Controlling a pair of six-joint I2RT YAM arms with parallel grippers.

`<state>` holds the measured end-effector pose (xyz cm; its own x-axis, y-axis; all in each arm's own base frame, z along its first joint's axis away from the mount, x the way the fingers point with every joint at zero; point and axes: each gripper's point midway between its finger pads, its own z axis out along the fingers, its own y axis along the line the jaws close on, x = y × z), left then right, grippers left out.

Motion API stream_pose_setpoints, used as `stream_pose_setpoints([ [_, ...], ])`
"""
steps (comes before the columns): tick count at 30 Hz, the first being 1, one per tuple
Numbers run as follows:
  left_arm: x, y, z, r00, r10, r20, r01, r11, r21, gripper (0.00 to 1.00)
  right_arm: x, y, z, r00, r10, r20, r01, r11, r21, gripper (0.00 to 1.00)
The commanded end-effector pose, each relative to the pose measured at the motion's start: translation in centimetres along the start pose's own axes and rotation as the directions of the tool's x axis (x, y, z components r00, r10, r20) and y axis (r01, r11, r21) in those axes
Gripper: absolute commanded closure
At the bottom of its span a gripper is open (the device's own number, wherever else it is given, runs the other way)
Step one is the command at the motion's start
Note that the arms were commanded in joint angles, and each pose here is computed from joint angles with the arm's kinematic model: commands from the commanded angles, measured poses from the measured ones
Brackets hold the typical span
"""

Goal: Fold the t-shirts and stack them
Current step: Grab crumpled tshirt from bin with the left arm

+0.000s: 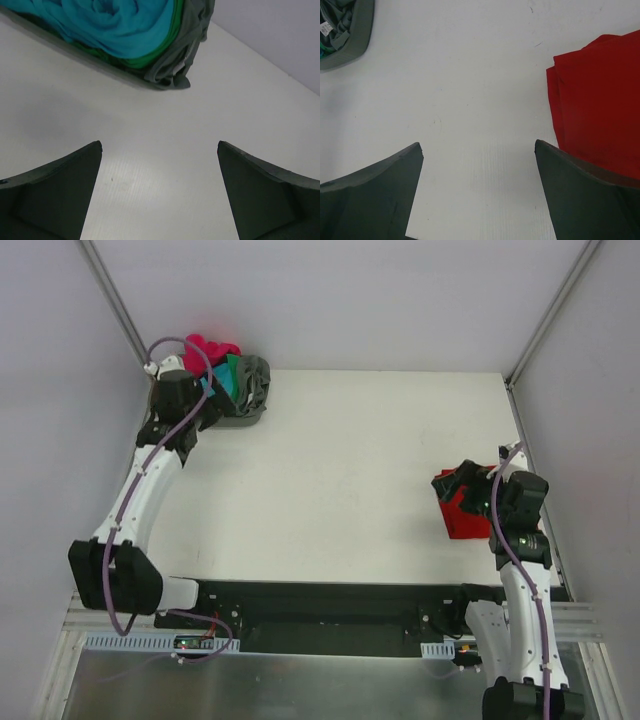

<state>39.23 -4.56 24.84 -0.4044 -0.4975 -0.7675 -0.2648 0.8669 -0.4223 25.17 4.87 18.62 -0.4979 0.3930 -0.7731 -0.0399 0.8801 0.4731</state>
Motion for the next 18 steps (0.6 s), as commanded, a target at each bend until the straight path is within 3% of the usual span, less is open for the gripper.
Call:
stream_pose_setpoints([
  [1, -5.7, -0.5, 2.9, 0.998, 0.009, 0.07, -0.011, 1.0, 0.025, 0.01, 0.1, 1.0, 0.2, 0.999, -0.041, -0.006, 0.04, 0.997, -0.066, 0.04],
  [8, -11.0, 1.3, 10.0, 0.997, -0.051, 0.051, 0.049, 0.998, 0.049, 0.01, 0.2, 0.5, 0.5, 0.999, -0.046, -0.011, 0.045, 0.998, -0.051, 0.04],
  [13, -11.0, 2.7, 14.2, 0.997, -0.071, 0.003, 0.071, 0.996, 0.055, 0.01, 0.4, 0.2, 0.7, 0.999, -0.041, -0.026, 0.04, 0.998, -0.039, 0.04],
  [18, -8.1, 4.1, 16.7, 0.992, -0.097, -0.081, 0.101, 0.994, 0.044, 0.05, 0.6, 0.0, 0.9, 0.999, -0.038, -0.037, 0.037, 0.999, -0.031, 0.04],
])
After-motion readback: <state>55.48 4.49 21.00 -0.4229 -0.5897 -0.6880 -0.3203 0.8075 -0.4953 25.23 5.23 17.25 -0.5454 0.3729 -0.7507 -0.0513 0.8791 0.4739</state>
